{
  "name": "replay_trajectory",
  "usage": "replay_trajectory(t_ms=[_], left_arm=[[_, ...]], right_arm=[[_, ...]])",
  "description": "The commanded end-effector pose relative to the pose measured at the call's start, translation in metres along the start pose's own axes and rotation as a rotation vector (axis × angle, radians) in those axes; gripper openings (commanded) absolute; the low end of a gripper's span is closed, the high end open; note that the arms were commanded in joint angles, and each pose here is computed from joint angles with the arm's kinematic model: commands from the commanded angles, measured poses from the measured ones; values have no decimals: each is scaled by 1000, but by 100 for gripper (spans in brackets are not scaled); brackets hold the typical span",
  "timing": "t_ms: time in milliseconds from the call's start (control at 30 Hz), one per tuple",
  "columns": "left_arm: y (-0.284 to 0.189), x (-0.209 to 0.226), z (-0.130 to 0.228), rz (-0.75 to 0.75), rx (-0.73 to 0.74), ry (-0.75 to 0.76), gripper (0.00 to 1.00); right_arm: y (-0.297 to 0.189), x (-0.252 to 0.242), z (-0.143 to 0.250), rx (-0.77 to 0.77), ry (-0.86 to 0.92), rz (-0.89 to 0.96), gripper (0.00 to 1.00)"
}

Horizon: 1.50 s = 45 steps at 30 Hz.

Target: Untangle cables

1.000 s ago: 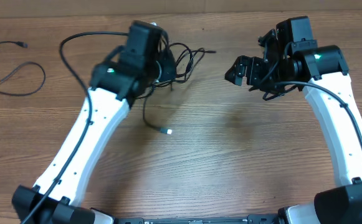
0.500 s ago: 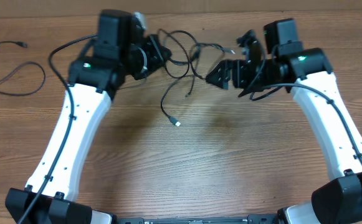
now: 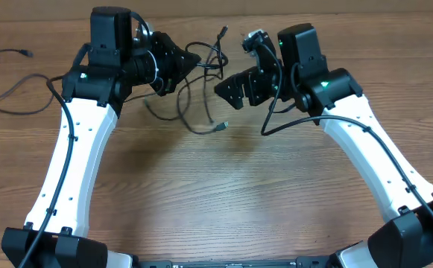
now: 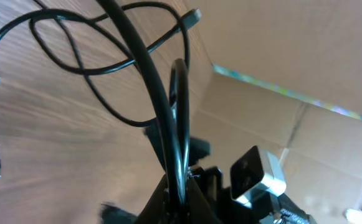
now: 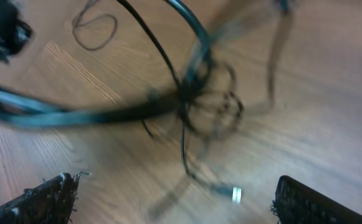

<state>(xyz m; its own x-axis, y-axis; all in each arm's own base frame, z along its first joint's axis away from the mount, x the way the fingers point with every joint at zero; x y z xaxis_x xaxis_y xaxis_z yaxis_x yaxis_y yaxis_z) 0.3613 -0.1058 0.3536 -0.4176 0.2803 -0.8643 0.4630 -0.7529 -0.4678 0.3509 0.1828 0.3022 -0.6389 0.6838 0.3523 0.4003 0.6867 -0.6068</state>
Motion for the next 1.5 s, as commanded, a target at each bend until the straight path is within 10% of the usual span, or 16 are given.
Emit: replay_trajectory(t_ms=[0, 133, 400, 500, 967, 1467], left_arm=[[-6, -12, 11, 72, 117, -45, 4], [-6, -17, 13, 105, 157, -19, 4], [-10, -28, 13, 181, 202, 43, 4], [-20, -31, -3, 213, 106, 96, 4], [-46, -10, -45, 116, -163, 369, 4], [-47, 15, -57, -119, -358, 289, 4]], right_arm=[[14, -2, 0, -5, -58, 43, 97], [23, -10, -3, -27, -68, 81, 92], [40, -19, -3, -34, -70, 86, 20], [38, -21, 3, 6, -36, 88, 7], [-22, -14, 3, 4, 60, 126, 4], [-157, -4, -3, -253, 75, 245, 4]])
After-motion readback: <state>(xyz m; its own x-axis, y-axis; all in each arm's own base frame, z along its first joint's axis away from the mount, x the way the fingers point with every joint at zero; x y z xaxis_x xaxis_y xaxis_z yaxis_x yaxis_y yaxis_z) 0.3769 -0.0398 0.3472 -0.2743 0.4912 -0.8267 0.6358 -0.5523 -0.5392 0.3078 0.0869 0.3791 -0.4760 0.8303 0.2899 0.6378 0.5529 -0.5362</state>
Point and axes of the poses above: each gripper's point midway between its finger pads, its own y axis out along the fingers, its own x axis along the line the jaws close on, z = x × y, the point moved 10 cm from there along -y, back along the fingers, and after that the axes turned 1 degree about -y, right-handed, at the moved point
